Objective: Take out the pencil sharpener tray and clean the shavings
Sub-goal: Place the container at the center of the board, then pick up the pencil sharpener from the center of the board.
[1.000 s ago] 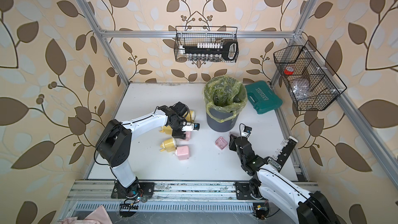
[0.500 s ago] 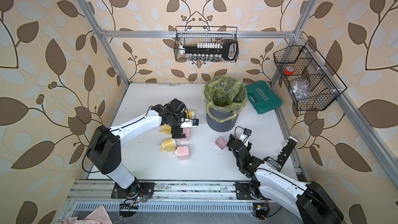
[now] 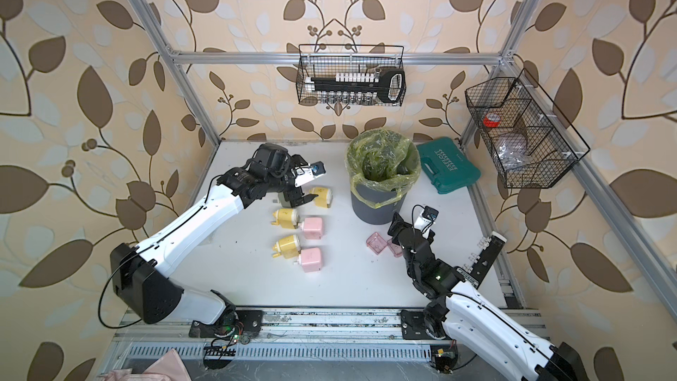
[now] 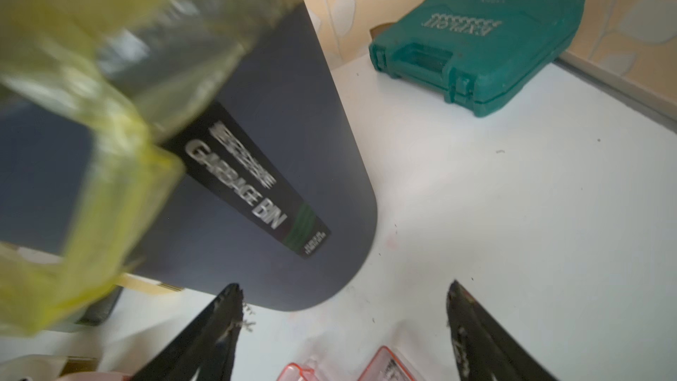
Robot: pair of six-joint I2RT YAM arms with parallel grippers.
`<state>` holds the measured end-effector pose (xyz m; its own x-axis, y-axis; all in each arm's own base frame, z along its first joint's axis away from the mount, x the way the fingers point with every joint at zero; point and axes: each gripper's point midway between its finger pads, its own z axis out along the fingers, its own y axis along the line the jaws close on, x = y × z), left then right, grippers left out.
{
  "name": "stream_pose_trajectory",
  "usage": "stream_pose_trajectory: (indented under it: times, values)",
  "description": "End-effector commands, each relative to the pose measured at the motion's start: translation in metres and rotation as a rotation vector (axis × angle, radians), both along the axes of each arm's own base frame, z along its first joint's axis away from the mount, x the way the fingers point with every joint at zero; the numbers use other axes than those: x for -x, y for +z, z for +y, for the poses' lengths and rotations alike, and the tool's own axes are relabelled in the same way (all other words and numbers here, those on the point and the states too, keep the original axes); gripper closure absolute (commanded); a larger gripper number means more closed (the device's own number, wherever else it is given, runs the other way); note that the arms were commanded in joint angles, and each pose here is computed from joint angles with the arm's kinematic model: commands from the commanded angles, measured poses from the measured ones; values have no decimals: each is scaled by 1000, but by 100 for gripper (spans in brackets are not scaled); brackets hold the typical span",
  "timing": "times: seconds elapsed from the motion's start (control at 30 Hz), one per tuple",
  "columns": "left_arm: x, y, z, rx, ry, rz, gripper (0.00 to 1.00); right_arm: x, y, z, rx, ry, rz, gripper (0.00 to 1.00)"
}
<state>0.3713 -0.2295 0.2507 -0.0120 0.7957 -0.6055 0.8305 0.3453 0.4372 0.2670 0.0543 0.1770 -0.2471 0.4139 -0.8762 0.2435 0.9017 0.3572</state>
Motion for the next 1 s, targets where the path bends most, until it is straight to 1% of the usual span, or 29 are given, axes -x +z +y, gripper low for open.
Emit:
stream_pose_trajectory:
  times: [0.0,0.03,0.1,0.13,0.27,0.43,0.5,0.57,0.63,0.73,0.83,0.97]
  values:
    - [-8,-62,13,-185,-18,149,6,4,21,-5,122,28,16,17]
    - [-7,-69,10,-191,-57,159,8,4,29,-3,138,50,3,17]
    - [-3,-73,0,-150,-136,182,9,6,42,-5,139,46,-30,17]
    - [-2,-77,-3,-152,-167,197,10,7,48,-7,145,48,-51,17]
    - [-11,-87,-6,-208,-229,218,11,13,74,-10,186,73,-140,15]
    - [-31,-82,-17,-197,-277,156,12,17,91,-10,251,116,-169,14]
    - [-31,-81,-21,-191,-312,143,13,16,93,-3,283,170,-163,14]
    - [-32,-82,-22,-195,-325,135,12,15,94,1,284,189,-150,14]
    - [-33,-90,-20,-220,-337,155,12,13,98,5,286,208,-148,14]
    - [-29,-103,-17,-264,-358,215,13,12,105,9,308,232,-162,14]
    - [-20,-103,-18,-263,-384,288,14,10,112,16,357,273,-178,14]
    - [-23,-115,-14,-306,-387,301,15,6,120,21,412,300,-172,14]
